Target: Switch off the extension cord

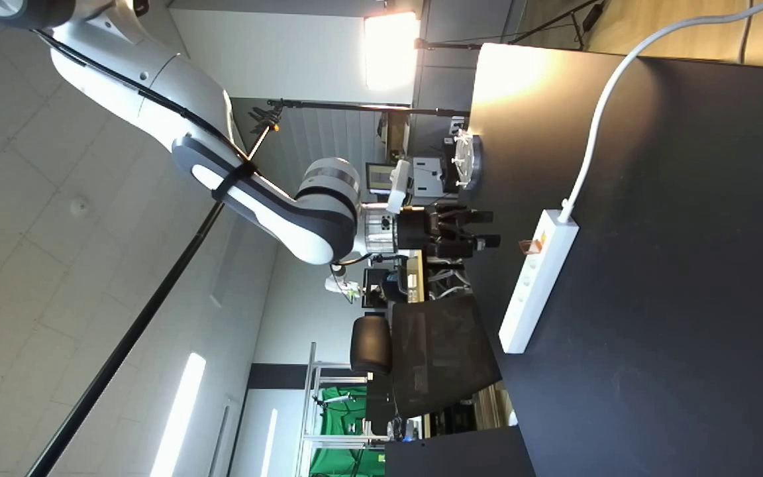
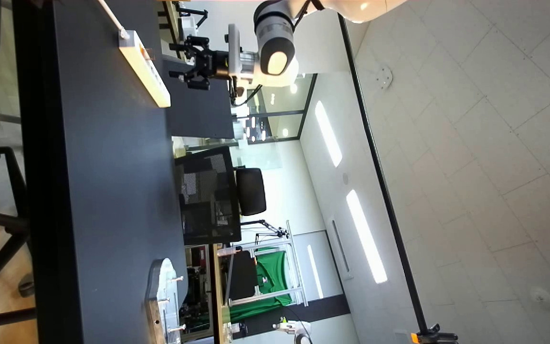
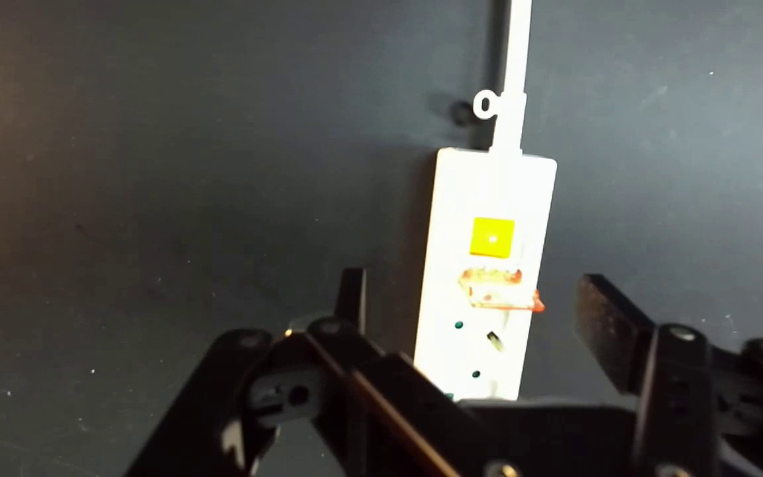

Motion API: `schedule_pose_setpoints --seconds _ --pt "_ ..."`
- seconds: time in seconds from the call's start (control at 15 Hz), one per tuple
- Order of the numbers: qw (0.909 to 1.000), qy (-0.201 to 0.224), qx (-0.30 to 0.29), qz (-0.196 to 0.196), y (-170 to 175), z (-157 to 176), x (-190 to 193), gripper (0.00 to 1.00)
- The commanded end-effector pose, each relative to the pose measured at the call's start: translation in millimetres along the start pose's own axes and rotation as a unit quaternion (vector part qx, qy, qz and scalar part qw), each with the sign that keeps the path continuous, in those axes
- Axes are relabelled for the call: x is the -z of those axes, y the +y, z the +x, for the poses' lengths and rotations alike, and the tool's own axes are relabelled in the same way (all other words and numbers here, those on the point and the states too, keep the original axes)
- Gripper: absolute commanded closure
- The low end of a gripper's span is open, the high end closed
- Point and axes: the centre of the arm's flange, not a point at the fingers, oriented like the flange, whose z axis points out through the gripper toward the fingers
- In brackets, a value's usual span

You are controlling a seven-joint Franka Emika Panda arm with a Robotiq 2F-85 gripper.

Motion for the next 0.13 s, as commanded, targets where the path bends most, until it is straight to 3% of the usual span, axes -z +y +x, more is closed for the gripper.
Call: schedule_pose_setpoints --seconds 0.0,0.07 --pt "1.0 -0.001 0.001 0.0 -0.3 -0.1 -1.0 0.12" --pt "1.0 -0.001 0.001 0.001 -0.1 -0.2 -2.0 0.05"
